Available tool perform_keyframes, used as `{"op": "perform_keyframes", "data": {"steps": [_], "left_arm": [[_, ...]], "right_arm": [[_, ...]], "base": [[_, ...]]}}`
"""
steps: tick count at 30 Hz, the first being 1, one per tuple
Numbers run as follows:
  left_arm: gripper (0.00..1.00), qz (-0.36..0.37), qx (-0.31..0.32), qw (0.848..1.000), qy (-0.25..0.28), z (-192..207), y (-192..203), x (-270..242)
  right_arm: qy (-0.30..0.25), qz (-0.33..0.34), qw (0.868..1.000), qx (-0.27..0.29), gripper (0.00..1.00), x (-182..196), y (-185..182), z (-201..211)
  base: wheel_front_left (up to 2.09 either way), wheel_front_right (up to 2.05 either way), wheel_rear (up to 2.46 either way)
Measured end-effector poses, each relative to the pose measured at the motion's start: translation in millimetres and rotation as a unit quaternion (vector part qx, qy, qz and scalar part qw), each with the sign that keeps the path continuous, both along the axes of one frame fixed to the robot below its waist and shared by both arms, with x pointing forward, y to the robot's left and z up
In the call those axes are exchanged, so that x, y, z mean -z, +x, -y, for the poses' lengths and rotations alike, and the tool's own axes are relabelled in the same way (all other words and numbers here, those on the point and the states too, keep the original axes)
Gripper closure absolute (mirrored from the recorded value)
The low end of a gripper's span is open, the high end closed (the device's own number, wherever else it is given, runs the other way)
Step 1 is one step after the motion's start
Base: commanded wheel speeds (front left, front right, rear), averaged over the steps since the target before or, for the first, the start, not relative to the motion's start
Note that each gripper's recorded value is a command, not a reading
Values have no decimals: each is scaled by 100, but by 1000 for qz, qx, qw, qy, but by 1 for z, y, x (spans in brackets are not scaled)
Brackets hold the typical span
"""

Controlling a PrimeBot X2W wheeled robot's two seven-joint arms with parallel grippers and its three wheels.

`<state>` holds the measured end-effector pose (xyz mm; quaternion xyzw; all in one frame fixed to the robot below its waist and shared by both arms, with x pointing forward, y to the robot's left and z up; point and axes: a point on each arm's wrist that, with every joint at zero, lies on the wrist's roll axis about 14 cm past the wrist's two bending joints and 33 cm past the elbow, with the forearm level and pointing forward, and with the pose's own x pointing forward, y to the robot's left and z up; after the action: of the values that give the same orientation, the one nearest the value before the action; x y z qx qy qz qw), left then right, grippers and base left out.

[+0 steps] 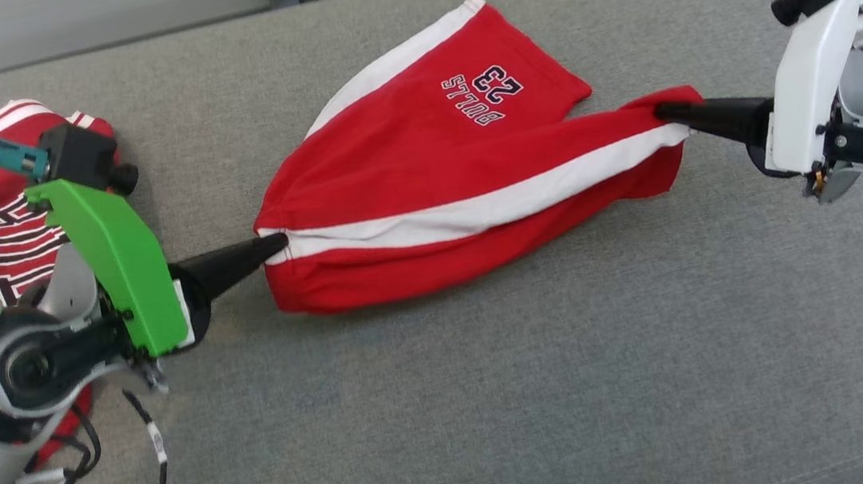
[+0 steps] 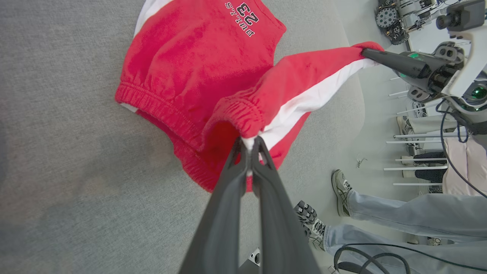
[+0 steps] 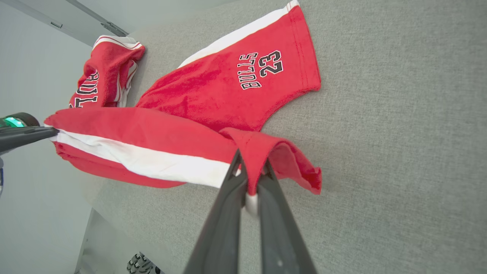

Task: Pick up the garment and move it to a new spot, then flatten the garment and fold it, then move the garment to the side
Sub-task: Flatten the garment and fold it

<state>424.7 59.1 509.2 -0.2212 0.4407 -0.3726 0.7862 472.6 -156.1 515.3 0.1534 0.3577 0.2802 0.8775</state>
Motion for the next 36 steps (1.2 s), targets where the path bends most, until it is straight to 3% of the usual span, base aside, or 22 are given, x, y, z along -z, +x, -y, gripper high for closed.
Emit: {"op": "perform_keyframes", "data": {"steps": [15,22,30,35,36], "left_arm": [[100,-17,-47,999,7,-21,76,30],[100,-37,-66,997,9,-34,84,57],[100,-48,-78,996,15,-43,91,78],[100,-47,-81,996,15,-42,98,87],[100,-45,-82,995,16,-43,99,88]], "right_arm": [[-22,-46,999,-11,100,41,113,-36],[-13,-55,998,-5,100,68,144,-53],[11,-14,1000,2,100,75,173,-73],[10,-17,1000,5,100,90,177,-74],[9,-19,1000,6,71,92,177,-74]], "base": [[0,0,0],[0,0,0],[0,0,0],[0,0,0],[0,0,0]]}}
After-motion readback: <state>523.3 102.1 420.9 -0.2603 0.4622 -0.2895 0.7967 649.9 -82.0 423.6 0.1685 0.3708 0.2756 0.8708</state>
